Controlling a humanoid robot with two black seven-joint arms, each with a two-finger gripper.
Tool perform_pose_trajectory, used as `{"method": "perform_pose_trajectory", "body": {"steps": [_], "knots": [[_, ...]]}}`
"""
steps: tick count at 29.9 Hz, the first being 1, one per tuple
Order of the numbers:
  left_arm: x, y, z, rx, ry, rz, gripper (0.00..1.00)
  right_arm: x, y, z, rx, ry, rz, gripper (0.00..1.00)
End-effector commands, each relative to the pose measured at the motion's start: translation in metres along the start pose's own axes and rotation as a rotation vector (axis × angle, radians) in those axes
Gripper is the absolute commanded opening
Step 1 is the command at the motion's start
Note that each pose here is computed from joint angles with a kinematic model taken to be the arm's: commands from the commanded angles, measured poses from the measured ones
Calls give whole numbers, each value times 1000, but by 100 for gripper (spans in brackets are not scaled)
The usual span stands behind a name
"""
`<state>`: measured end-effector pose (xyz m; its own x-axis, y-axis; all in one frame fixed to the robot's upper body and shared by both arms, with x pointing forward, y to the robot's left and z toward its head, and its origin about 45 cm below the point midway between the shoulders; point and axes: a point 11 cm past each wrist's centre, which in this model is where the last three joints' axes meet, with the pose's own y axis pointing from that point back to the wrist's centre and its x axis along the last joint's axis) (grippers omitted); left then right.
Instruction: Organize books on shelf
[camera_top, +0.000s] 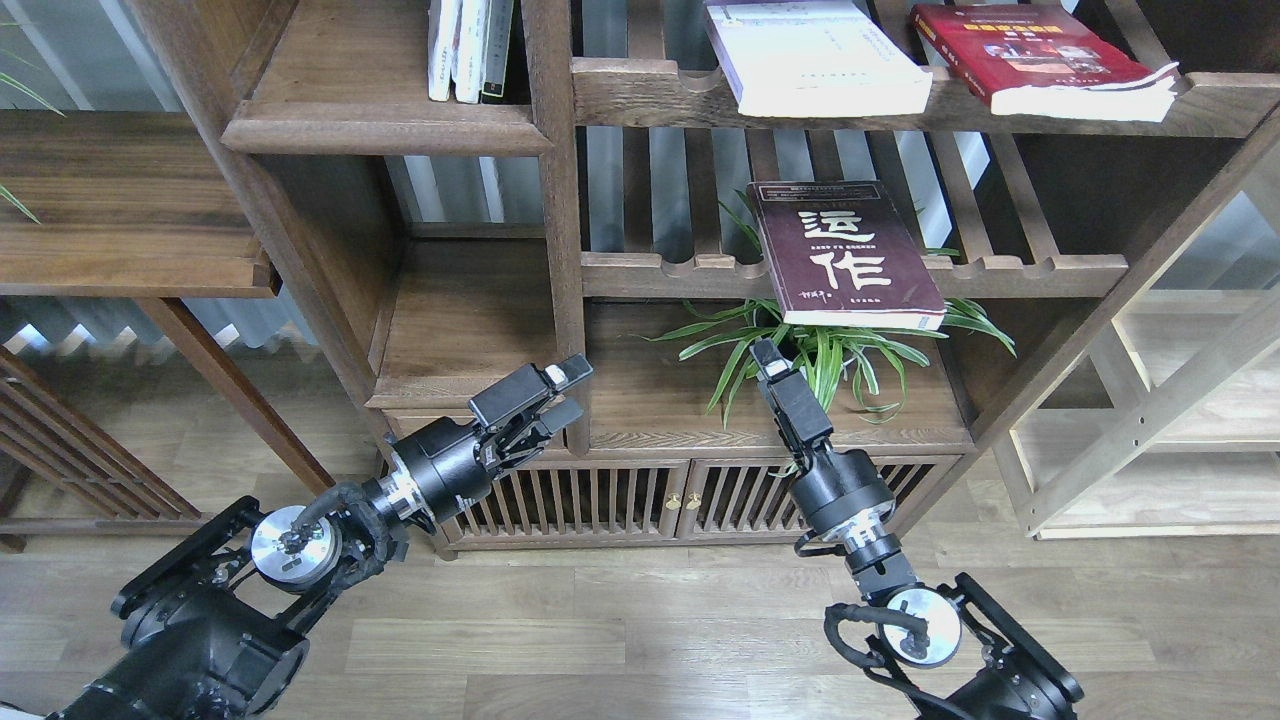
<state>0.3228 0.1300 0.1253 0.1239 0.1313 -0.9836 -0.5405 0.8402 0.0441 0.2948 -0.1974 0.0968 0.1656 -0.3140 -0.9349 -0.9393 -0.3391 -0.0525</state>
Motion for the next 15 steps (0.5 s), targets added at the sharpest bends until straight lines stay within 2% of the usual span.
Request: {"method": "perform_pose_trajectory", "body": {"steps": [1, 15], "knots": [[0, 0, 0, -1, 1, -1, 99, -3, 0, 1, -5, -4, -22, 100], [2, 4, -1, -10, 10, 2, 99, 11, 3, 2, -8, -10, 16, 100]]}}
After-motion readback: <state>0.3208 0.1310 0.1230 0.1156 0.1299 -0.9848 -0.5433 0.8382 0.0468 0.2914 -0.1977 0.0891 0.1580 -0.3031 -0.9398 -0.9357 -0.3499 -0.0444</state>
